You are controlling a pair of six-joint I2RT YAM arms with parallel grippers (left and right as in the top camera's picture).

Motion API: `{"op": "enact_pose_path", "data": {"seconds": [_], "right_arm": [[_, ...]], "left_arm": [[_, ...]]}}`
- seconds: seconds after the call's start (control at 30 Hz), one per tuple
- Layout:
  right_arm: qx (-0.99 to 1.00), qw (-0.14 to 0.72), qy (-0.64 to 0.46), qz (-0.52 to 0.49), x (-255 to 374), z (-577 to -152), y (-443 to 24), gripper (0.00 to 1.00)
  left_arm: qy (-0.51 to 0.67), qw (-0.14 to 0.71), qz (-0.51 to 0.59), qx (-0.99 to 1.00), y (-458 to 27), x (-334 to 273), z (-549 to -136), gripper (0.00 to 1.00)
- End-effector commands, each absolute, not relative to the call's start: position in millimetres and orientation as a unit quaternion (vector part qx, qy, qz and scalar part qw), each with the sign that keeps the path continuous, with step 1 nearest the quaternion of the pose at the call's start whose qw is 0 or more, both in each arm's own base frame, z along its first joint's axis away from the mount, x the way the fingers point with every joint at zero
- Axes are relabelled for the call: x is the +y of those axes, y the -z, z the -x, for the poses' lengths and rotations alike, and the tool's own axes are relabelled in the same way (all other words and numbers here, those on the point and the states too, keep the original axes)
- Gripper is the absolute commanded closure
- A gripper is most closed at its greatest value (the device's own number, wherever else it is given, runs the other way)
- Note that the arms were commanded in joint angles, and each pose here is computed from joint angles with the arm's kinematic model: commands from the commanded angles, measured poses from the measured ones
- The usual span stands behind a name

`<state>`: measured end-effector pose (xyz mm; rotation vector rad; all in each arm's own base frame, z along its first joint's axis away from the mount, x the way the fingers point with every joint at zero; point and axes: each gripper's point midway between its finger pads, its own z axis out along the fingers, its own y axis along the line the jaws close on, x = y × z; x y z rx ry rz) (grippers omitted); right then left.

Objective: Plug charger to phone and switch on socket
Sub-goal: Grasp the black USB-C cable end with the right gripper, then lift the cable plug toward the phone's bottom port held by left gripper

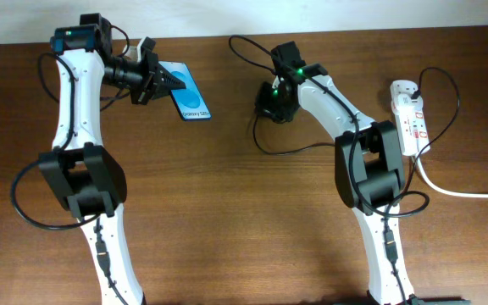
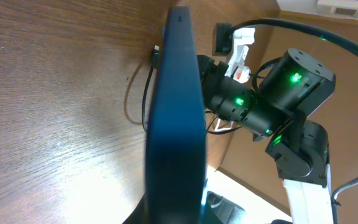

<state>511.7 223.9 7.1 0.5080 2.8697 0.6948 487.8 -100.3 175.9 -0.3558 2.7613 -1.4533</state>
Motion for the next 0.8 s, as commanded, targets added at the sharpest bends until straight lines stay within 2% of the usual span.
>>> {"op": "enact_pose_path", "data": {"seconds": [0.0,0.1,0.27,0.37,0.5,0.57,0.63,0.67,0.77], "right_arm": [[0.959,0.028,-0.182,-0.217,224.3,-489.2,36.0,0.75],[0.960,0.022,-0.179,-0.214,228.8,-484.3,36.7,0.81],[0.964,0.018,-0.153,-0.216,223.9,-477.7,41.9,0.82],[0.965,0.022,-0.149,-0.217,222.2,-478.6,42.2,0.96],[0.974,0.028,-0.150,-0.169,215.4,-481.3,42.0,0.96],[0.974,0.025,-0.201,-0.105,222.3,-483.8,34.9,0.96],[0.960,0.024,-0.279,-0.007,235.7,-480.5,14.6,0.96],[0.940,0.028,-0.334,0.057,242.9,-474.6,-8.7,0.96],[0.882,0.062,-0.437,0.167,244.8,-454.9,-94.6,0.95]], "left_arm": [[0.480,0.006,0.107,0.871,-190.3,-106.7,-487.3,1.00],[0.480,0.008,0.106,0.871,-190.3,-106.6,-487.8,1.00],[0.480,0.008,0.106,0.871,-190.3,-106.6,-487.8,1.00],[0.480,0.008,0.106,0.871,-190.4,-106.6,-487.8,1.00],[0.480,0.003,0.109,0.871,-190.3,-106.8,-485.9,1.00],[0.487,0.002,0.108,0.867,-192.5,-108.3,-485.6,1.00],[0.509,0.007,0.095,0.856,-200.0,-112.7,-485.8,1.00],[0.524,0.014,0.081,0.848,-205.5,-115.5,-486.0,1.00],[0.581,0.043,0.032,0.812,-228.0,-124.9,-487.0,1.00]]}}
